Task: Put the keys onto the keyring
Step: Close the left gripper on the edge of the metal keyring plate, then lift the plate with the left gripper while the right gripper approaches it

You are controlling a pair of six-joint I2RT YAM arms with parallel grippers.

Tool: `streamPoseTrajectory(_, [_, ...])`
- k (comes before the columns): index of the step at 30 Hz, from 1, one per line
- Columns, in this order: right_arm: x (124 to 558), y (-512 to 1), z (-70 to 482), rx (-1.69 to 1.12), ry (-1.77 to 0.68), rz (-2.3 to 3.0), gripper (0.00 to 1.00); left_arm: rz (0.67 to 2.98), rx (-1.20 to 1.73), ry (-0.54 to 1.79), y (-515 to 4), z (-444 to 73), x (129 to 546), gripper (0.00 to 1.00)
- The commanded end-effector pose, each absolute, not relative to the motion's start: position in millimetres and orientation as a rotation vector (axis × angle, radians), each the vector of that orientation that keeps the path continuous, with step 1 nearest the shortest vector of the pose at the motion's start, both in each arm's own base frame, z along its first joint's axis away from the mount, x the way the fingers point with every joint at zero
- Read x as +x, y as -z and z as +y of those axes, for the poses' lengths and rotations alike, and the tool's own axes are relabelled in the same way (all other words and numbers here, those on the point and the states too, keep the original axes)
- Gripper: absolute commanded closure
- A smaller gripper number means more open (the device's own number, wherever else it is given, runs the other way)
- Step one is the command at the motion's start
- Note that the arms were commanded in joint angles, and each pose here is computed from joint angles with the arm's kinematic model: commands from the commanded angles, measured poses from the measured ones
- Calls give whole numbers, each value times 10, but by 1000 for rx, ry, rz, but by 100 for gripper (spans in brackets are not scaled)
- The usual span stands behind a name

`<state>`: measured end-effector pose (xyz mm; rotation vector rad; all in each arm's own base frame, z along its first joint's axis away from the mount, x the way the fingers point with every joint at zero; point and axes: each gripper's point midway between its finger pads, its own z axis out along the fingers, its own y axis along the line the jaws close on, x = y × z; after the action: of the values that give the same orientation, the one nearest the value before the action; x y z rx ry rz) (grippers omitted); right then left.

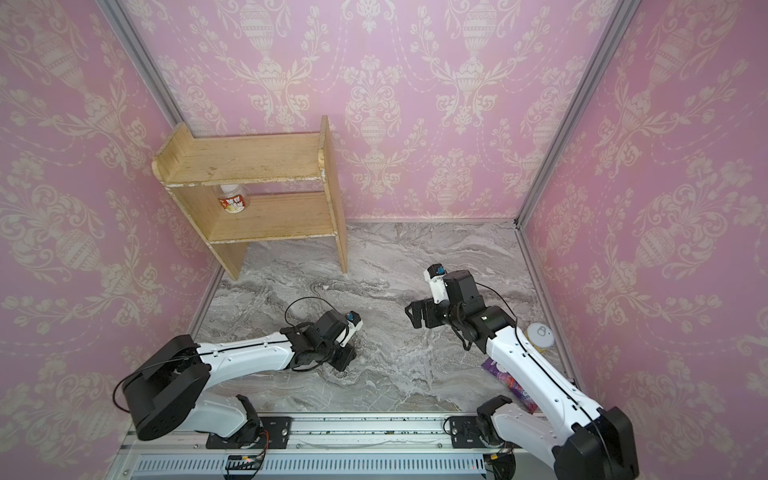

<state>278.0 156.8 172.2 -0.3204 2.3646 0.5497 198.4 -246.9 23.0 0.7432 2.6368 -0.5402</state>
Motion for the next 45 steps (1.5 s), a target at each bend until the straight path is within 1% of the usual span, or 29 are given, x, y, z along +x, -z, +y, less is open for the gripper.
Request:
streamPoseTrajectory(1, [2757,-1772,1534,-332,-529,2347,0,2619,783,527,-199,-2484,1973,83])
streamPoseTrajectory(14, [2766,-1799,1565,-341,-546,2343,0,2570,817,504,-283,-2513,2014,82])
streamPoseTrajectory(18, [2771,-1805,1577,-346,-551,2342,0,2571,823,494,-265,-2515,2023,79])
streamPoseTrajectory(22, [2768,-1812,1587,-352,-556,2342,0,2560,825,482,-270,-2521,2049,73])
streamPoseTrajectory(27, [2770,-1819,1589,-356,-556,2343,0,2547,842,480,-286,-2548,2060,72])
streamPoseTrajectory(39, [2753,-1824,1585,-357,-560,2341,0,2550,869,428,-217,-2569,2077,78])
streamPoseTrajectory(42, [2747,-1826,1588,-358,-562,2342,0,2549,869,421,-225,-2563,2072,89])
streamPoseTrajectory(45, [2735,-1812,1595,-359,-569,2345,0,2544,857,417,-256,-2533,2059,95])
